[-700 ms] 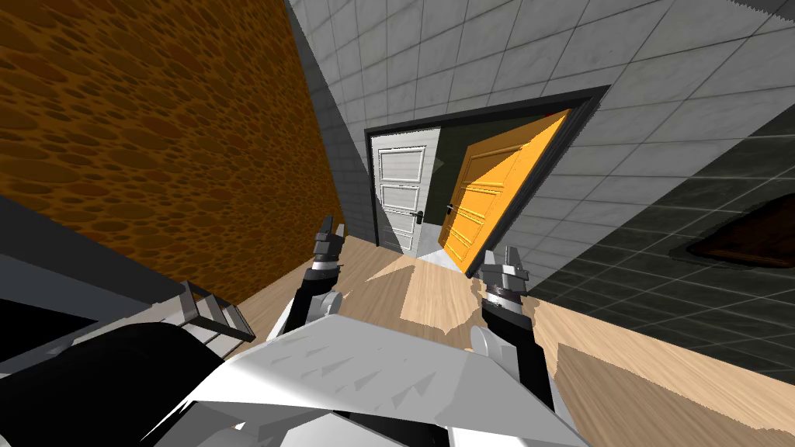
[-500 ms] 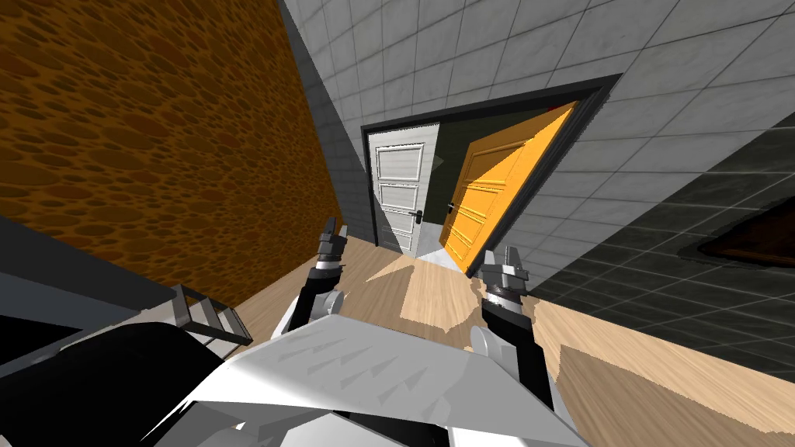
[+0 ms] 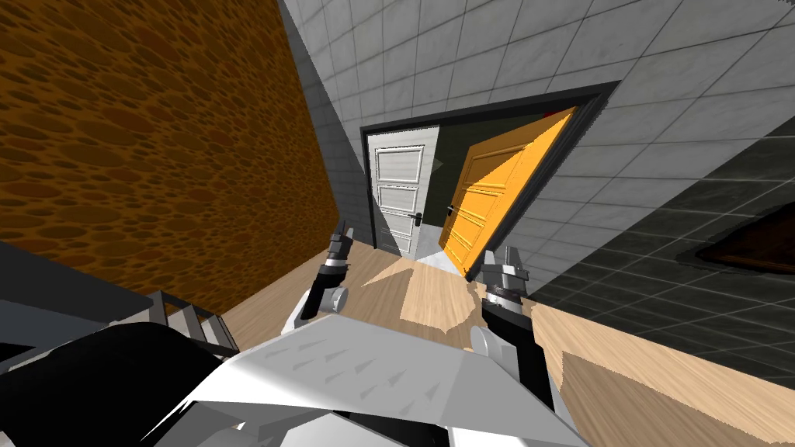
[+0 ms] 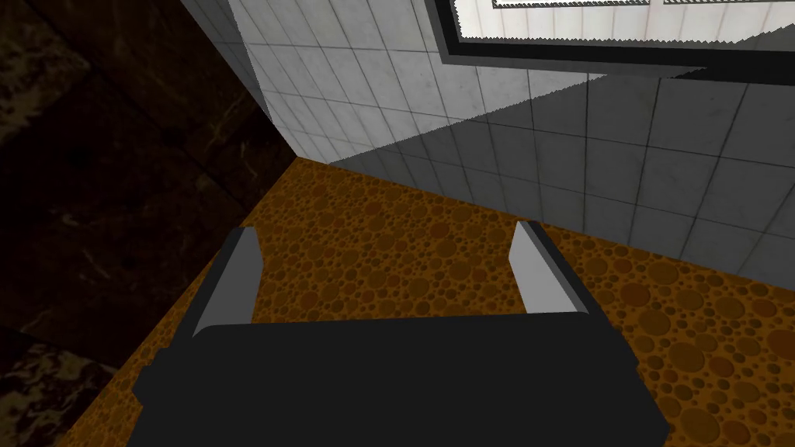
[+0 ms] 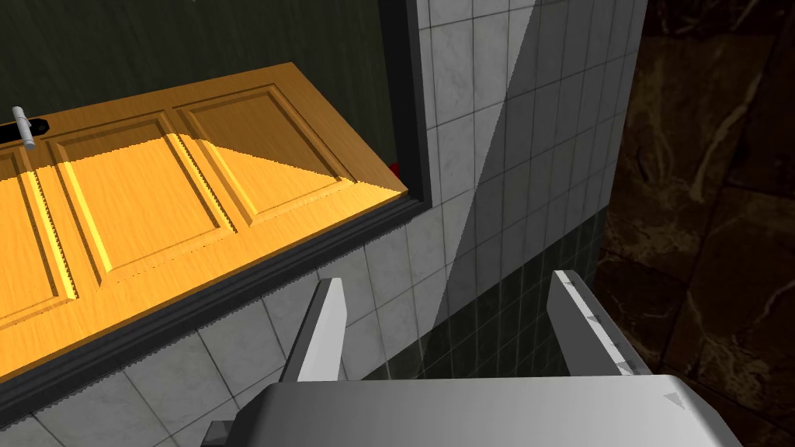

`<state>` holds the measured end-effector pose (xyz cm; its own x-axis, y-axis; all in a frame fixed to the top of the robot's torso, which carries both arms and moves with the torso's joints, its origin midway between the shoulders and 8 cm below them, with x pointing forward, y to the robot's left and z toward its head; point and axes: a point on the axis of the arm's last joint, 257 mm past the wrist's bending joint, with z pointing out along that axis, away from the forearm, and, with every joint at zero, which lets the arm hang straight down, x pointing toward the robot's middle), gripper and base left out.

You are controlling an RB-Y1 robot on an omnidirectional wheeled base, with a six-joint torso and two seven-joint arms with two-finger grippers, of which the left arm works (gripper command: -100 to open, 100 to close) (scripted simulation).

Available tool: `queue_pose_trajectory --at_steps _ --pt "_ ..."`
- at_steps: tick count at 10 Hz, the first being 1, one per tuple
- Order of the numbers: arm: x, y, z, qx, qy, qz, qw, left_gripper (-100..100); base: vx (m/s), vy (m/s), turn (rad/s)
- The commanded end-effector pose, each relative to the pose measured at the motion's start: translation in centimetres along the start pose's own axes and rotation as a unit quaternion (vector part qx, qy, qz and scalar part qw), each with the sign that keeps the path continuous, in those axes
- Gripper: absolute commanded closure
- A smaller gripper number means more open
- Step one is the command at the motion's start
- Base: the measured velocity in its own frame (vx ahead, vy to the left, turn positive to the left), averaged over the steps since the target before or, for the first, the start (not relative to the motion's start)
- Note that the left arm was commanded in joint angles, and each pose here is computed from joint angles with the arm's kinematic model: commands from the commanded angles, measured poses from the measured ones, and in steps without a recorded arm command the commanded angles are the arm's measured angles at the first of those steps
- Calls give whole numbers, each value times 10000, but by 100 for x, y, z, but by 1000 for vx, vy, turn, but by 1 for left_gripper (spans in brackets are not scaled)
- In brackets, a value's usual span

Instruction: Push the door open

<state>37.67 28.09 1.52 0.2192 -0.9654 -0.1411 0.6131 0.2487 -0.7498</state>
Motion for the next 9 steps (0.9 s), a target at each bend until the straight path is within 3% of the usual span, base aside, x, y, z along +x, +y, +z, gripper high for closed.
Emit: queue_pose_trajectory --at_steps 1,9 --pt "39 117 -3 -73 48 -28 10000 -100 94 -24 -13" --pt "246 698 41 -452 270 -167 9985 -100 89 -15 -15"
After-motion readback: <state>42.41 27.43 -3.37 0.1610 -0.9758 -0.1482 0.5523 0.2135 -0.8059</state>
